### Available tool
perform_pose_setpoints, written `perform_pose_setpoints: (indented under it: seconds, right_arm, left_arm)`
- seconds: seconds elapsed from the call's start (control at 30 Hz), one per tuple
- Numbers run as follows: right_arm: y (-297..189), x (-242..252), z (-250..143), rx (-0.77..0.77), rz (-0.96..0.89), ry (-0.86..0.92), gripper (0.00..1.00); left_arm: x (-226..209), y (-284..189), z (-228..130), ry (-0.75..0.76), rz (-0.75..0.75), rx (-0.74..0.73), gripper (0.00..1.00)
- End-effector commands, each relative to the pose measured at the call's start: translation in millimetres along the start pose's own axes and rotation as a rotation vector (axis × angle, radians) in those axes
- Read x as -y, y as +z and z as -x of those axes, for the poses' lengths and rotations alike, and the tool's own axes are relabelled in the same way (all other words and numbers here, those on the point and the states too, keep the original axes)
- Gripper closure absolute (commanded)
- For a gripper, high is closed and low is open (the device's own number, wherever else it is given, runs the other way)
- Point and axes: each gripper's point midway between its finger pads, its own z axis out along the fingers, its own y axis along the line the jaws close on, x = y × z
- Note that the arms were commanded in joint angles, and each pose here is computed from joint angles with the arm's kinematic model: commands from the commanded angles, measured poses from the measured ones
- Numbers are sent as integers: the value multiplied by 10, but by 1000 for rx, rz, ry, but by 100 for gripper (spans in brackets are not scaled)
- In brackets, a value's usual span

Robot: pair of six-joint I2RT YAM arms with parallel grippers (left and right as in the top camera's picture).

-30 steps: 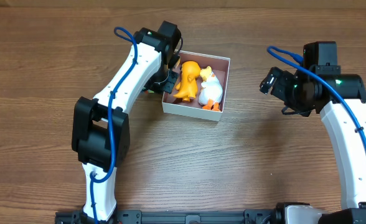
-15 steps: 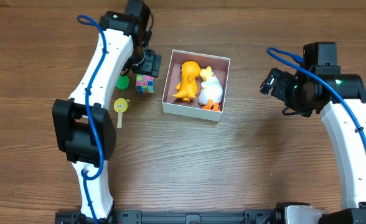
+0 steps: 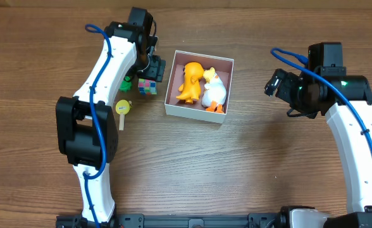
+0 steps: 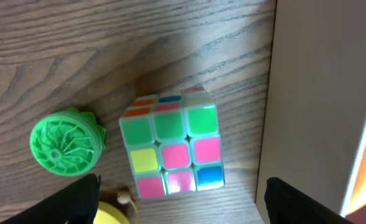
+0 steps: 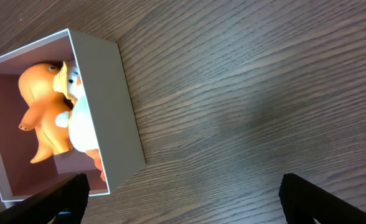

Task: Pack container
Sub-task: 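Reach the left gripper down and grasp the Rubik's cube, then carry the Rubik's cube right and lower it into the box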

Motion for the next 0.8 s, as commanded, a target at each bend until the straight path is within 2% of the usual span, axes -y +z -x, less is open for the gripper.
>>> perform_pose_setpoints:
  seconds: [0.0, 0.2, 0.37, 0.5, 0.67, 0.77]
  right_arm:
    - [-58, -1, 48, 28, -1, -7, 0]
    - [-58, -1, 47, 28, -1, -7, 0]
    - [-58, 4, 39, 25, -3, -7, 0]
    - [-58, 4, 39, 25, -3, -7, 0]
    - [-58, 5, 39, 24, -4, -7, 0]
    - [-58, 5, 39, 24, -4, -7, 0]
  left_arm:
    - [4, 66, -15, -9, 9, -2, 18]
    - [-4, 380, -159, -51, 17, -91, 21]
    - [-15, 604, -249, -108, 25, -148, 28]
    - [-17, 632, -241, -108, 26, -147, 35]
    - [-17, 633, -223, -107, 26, -140, 36]
    - [-15, 617, -207, -100, 25, -136, 45]
